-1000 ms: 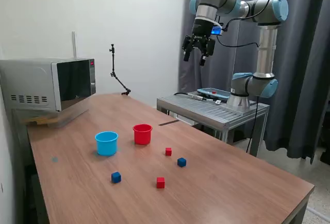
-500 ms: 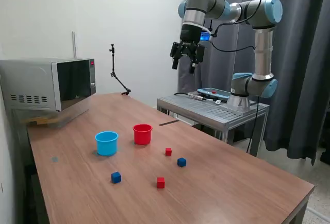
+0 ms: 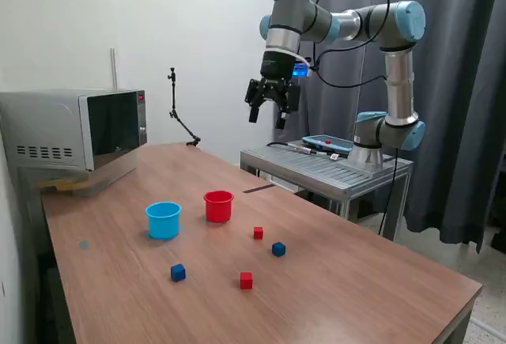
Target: Place red objects in the red bin, and blue objects in the blue bin.
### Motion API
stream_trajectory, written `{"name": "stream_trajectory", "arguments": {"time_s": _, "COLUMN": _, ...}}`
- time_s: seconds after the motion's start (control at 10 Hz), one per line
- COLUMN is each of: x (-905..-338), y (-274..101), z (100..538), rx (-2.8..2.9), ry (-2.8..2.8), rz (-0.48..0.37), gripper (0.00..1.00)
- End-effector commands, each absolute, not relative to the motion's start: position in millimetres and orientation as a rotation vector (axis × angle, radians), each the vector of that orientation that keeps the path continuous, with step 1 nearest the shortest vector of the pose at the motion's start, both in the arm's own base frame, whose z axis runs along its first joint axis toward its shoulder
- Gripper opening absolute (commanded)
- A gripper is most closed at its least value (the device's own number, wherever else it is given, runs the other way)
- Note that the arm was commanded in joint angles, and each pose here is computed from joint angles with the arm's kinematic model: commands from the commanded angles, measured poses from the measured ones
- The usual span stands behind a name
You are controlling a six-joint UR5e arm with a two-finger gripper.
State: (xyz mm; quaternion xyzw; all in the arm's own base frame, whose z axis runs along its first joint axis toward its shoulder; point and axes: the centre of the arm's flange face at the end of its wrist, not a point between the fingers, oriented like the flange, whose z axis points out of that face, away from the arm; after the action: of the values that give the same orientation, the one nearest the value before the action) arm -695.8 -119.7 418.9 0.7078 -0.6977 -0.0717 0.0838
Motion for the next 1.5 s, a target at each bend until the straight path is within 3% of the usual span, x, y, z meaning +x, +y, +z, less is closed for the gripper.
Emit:
{"name": "stream_trajectory", "arguments": {"time_s": 0.0, "x": -719, "y": -121, "z": 395, "rx": 2.115, "ry": -2.064, "rz": -0.196, "gripper": 1.00}}
{"name": "stream_trajectory", "arguments": {"time_s": 0.3, "x": -761, "y": -124, "z": 361, "rx": 2.100, "ry": -2.041, "rz": -0.131, "gripper": 1.00}}
{"name": "stream_trajectory", "arguments": {"time_s": 0.9, "x": -815, "y": -120, "z": 314, "rx": 2.096, "ry": -2.047, "rz": -0.129, "gripper": 1.00}}
{"name": "stream_trajectory", "arguments": {"time_s": 1.4, "x": -852, "y": -89, "z": 277, "rx": 2.058, "ry": -2.081, "rz": -0.138, "gripper": 1.00}}
